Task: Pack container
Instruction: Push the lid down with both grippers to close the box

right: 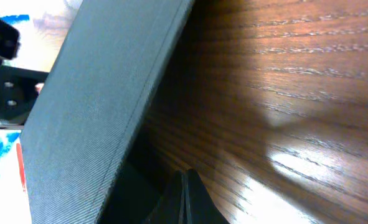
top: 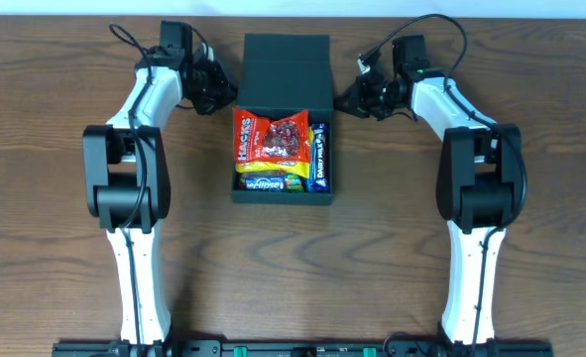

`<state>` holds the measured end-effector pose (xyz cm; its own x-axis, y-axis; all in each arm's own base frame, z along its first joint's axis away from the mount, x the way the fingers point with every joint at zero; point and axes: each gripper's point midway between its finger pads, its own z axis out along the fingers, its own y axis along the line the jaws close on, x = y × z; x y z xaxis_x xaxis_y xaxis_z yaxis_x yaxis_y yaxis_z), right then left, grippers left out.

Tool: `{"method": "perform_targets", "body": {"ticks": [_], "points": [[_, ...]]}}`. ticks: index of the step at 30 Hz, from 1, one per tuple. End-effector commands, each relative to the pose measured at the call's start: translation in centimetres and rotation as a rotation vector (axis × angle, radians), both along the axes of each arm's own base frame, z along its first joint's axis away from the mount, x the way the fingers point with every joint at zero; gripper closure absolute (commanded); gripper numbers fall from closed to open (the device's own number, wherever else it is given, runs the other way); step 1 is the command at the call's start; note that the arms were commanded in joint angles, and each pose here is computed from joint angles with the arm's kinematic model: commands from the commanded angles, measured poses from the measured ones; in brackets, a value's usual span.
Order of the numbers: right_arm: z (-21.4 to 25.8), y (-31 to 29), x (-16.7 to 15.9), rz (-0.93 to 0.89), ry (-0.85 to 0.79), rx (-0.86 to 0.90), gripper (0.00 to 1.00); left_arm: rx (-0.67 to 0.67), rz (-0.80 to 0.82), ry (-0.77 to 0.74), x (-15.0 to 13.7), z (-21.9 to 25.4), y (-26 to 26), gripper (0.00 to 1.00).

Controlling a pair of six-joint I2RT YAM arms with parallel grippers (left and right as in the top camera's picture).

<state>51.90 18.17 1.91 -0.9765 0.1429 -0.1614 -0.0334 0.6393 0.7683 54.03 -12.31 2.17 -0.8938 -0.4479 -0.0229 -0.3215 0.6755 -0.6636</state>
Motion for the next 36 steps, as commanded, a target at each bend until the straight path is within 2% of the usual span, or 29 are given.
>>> {"method": "perform_targets", "body": {"ticks": [1,5,11,19,28,36], "points": [[-0.8,0.4,0.0,-0.014,0.042,0.025,0.99,-0.034,0.017,0.026,0.2,-0.9,0.0,0.94],[-1.4,0.8,0.5,-0.032,0.055,0.068,0.99,-0.044,0.040,0.001,1.0,-0.6,0.0,0.94],[-0.4,1.9,1.0,-0.003,0.028,0.164,0.99,-0.073,0.025,0.004,0.8,-0.3,-0.4,0.94],[3.2,3.5,1.0,0.153,-0.148,0.320,0.99,-0.094,-0.003,-0.008,0.7,0.0,-0.7,0.94],[7.0,4.0,0.6,0.293,-0.318,0.458,0.98,-0.114,0.039,-0.025,1.5,0.6,1.9,0.94],[9.6,4.1,0.1,0.345,-0.401,0.476,0.99,-0.189,-0.029,-0.196,4.4,6.2,2.0,0.94]]}}
